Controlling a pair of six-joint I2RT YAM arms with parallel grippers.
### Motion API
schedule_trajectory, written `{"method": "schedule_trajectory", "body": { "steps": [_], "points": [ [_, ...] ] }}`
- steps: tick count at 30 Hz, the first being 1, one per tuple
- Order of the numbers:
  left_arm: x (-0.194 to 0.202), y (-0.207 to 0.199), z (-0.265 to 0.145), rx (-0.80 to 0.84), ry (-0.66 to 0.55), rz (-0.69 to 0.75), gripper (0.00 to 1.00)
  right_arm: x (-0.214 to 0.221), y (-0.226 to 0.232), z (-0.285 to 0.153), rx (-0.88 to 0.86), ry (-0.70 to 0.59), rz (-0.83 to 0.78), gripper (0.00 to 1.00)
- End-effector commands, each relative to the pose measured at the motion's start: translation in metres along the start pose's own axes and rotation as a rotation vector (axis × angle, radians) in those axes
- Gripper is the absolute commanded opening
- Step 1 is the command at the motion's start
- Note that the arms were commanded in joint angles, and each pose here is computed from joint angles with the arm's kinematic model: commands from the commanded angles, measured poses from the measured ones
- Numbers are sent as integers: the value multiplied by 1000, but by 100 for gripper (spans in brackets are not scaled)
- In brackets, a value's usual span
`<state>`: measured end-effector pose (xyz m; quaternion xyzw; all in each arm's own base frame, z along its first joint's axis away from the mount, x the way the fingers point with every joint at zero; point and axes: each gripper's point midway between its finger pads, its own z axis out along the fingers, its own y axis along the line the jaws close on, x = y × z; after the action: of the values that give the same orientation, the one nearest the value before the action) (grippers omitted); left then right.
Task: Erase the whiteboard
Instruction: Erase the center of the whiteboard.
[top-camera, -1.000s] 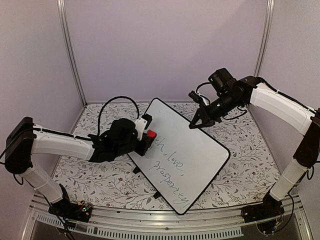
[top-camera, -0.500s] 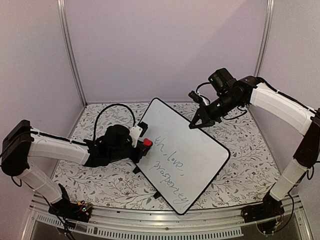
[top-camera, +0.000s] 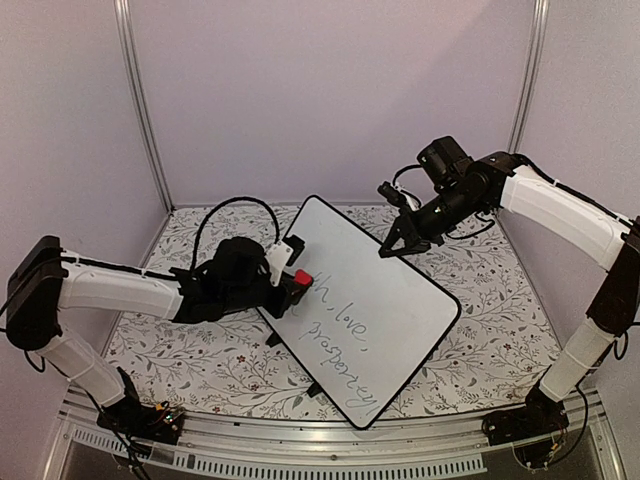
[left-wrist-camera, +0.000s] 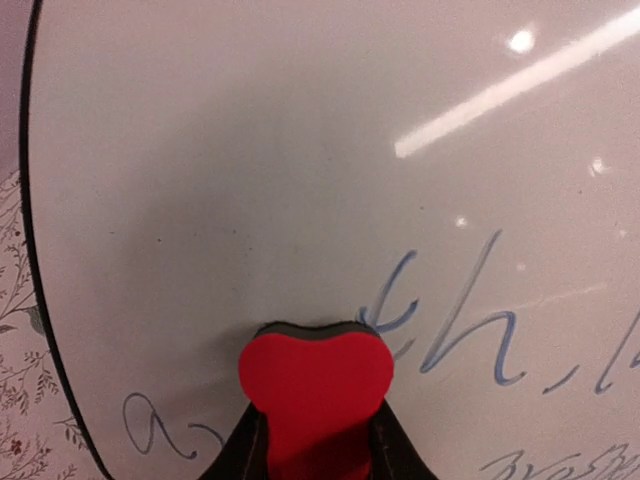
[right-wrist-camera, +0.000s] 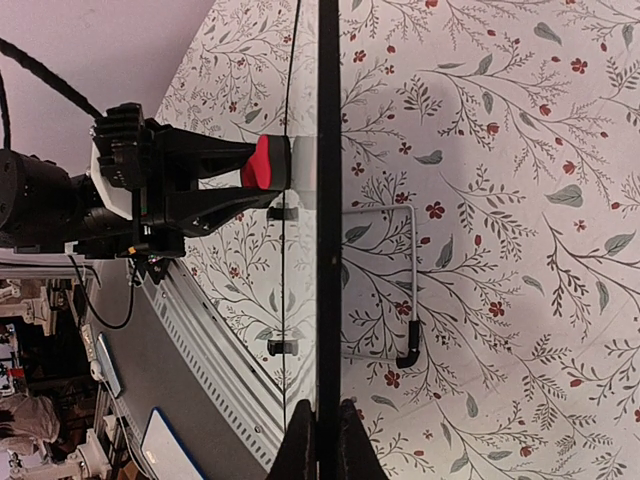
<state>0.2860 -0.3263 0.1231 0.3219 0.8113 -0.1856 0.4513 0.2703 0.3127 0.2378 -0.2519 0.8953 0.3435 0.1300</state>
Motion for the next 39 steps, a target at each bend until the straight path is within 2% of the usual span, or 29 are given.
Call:
{"method": "schedule_trajectory", "body": {
  "steps": [1, 17, 39],
  "points": [
    [-13, -13, 7, 70, -4, 41, 0, -5, 21, 1, -64, -17, -99, 0],
    [-48, -15, 7, 89, -57, 59, 0, -5, 21, 2, -64, -16, -99, 0],
    [36, -3, -7, 50, 97, -16, 0, -6, 22, 0, -63, -20, -100, 0]
  ]
}}
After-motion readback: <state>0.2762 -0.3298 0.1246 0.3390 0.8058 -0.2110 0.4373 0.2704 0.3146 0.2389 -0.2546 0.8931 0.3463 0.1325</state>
